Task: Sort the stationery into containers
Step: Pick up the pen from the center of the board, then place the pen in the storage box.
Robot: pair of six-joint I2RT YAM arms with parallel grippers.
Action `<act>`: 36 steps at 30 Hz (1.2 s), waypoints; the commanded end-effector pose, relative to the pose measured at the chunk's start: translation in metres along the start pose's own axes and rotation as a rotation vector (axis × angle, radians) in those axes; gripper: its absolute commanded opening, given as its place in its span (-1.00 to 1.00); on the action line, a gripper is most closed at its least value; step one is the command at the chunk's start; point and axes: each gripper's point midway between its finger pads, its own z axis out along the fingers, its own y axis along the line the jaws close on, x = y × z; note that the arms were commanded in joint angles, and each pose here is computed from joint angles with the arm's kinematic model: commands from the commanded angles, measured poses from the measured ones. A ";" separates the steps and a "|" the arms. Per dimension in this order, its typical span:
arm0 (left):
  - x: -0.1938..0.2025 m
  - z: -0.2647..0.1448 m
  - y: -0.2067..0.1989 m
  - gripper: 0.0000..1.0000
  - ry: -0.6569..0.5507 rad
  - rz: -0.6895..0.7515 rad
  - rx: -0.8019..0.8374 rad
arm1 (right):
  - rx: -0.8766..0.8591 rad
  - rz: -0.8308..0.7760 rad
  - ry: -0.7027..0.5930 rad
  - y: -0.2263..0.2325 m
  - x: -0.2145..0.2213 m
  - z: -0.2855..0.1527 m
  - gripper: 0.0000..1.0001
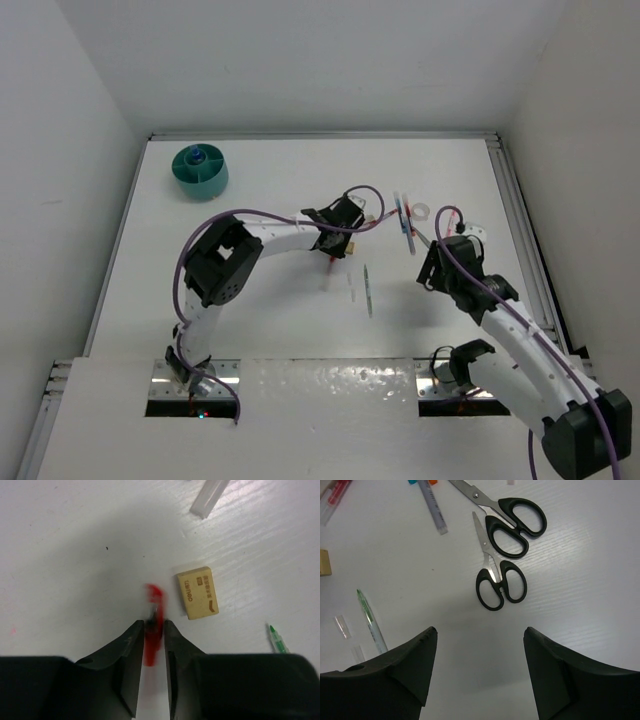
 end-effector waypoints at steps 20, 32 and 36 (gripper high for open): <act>-0.204 -0.182 0.174 -1.00 -0.605 -0.139 -0.089 | -0.177 -0.027 -0.267 0.058 -0.092 -0.006 0.35; -0.193 -0.273 0.283 -1.00 -1.032 0.029 -0.326 | -0.339 -0.079 -0.296 0.129 -0.136 0.016 0.35; -0.200 -0.267 0.315 -1.00 -1.105 0.042 -0.353 | -0.379 -0.070 -0.335 0.147 -0.151 0.023 0.35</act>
